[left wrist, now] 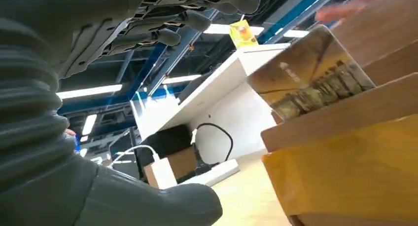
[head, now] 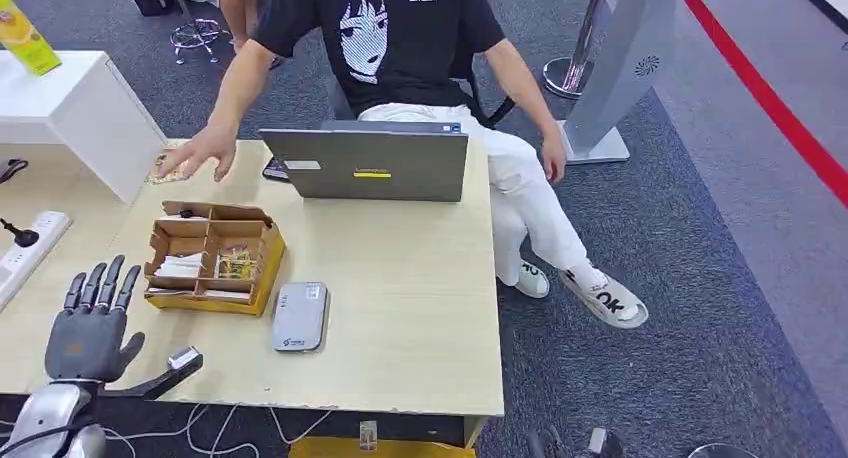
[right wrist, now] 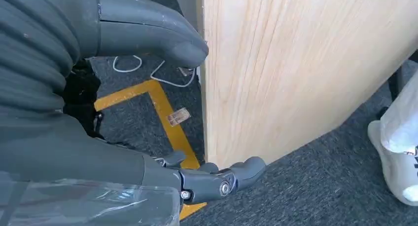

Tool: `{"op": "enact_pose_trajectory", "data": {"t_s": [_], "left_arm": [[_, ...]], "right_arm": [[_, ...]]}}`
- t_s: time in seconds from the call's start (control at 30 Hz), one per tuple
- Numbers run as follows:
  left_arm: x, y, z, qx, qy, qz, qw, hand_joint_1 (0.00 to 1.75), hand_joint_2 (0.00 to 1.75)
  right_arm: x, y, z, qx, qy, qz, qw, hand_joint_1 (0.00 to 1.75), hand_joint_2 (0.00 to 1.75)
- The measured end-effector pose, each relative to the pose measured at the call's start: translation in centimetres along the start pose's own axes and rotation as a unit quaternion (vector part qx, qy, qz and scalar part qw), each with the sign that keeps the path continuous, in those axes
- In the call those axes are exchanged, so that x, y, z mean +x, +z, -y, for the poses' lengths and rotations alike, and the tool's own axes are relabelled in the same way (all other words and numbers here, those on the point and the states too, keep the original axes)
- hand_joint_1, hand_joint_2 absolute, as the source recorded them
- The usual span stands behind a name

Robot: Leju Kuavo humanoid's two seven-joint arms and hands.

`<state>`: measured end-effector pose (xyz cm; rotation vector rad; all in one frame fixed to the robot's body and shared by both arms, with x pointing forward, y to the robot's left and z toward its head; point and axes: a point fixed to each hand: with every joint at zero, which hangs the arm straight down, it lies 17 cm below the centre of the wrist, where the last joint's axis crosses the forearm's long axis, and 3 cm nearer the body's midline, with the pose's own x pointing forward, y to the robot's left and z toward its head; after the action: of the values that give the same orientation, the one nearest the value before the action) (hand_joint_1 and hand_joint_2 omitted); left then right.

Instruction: Pass the card to the sensor for recognition and then transmit it.

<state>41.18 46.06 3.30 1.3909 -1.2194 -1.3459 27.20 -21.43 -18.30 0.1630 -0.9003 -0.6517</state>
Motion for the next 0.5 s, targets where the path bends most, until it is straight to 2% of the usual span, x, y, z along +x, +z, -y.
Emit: {"op": "enact_pose_trajectory", "data": {"t_s": [0.5], "left_arm": [[0.7, -1.6, 0.2, 0.005, 0.015, -0.011, 1.0, 0.0, 1.75]], "right_arm": [[-0.1, -0.1, -0.4, 0.007, 0.009, -0.004, 1.0, 0.0, 1.75]]}}
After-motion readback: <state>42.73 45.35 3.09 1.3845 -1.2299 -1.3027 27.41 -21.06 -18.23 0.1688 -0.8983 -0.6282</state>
